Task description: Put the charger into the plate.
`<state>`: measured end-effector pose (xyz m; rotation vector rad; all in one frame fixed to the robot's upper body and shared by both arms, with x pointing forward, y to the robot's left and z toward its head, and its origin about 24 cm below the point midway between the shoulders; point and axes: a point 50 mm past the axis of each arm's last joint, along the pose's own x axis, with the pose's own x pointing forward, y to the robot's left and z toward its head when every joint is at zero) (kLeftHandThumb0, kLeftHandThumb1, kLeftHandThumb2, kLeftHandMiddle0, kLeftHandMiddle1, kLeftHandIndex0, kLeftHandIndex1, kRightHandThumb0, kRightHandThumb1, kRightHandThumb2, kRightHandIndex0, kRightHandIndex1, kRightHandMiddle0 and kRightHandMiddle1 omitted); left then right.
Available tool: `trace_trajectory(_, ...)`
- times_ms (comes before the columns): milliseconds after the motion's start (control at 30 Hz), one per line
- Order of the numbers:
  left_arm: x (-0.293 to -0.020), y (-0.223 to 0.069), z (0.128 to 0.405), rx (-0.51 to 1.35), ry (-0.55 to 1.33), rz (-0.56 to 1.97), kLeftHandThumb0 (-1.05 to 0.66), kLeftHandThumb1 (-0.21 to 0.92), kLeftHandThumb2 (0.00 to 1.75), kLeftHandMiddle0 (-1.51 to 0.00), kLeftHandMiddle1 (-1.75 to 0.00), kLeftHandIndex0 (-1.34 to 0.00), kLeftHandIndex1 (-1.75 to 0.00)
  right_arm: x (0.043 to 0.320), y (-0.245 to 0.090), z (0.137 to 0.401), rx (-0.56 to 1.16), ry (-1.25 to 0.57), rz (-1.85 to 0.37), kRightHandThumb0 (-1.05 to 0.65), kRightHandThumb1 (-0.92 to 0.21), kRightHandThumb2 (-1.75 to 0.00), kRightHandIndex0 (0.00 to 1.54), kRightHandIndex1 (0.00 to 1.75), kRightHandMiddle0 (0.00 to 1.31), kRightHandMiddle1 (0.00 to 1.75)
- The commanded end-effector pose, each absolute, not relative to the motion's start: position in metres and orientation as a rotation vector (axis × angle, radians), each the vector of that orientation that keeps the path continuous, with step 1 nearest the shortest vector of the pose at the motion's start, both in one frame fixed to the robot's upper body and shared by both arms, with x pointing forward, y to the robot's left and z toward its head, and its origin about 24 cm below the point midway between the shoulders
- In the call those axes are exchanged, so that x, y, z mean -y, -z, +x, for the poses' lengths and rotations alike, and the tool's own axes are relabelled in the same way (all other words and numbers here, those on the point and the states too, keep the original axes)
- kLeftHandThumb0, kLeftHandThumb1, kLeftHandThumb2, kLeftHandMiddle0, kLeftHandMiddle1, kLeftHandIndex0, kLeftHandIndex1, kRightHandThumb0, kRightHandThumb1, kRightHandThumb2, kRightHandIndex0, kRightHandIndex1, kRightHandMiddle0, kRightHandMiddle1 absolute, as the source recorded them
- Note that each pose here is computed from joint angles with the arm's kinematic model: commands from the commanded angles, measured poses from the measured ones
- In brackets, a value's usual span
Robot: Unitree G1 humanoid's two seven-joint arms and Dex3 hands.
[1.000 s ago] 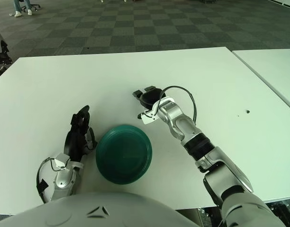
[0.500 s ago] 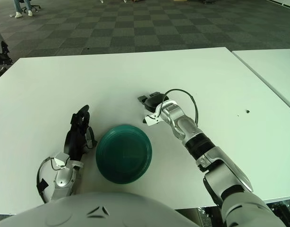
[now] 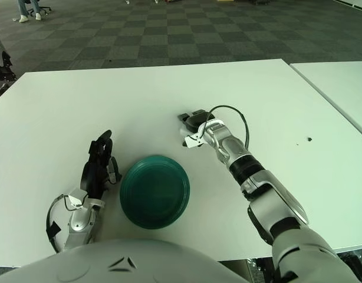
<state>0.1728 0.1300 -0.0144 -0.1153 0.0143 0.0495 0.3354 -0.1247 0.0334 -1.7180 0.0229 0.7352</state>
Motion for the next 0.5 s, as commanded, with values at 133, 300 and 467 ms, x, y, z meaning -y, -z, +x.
trace_trajectory(133,-0.128,0.038,0.159,-0.147,-0.065,-0.124,-0.84,0.92,0.99,-0.16,0.0,0.0,-0.56,0.134,-0.012,0.336,-0.119,-0.776,-1.702,-0.86,-0.92,-0.73,0.07,0.0,0.0,0.3)
trace_trajectory(300,-0.128,0.037,0.16,-0.145,-0.067,-0.123,-0.85,0.92,1.0,-0.16,0.0,0.0,-0.58,0.137,0.004,0.335,-0.162,-0.775,-1.679,-0.87,-0.92,-0.72,0.09,0.01,0.0,0.39)
trace_trajectory(467,-0.127,0.036,0.159,-0.135,-0.061,-0.124,-0.85,0.92,1.0,-0.15,0.0,0.0,-0.59,0.141,0.012,0.333,-0.16,-0.757,-1.675,-0.84,-0.92,-0.71,0.21,0.06,0.0,0.57)
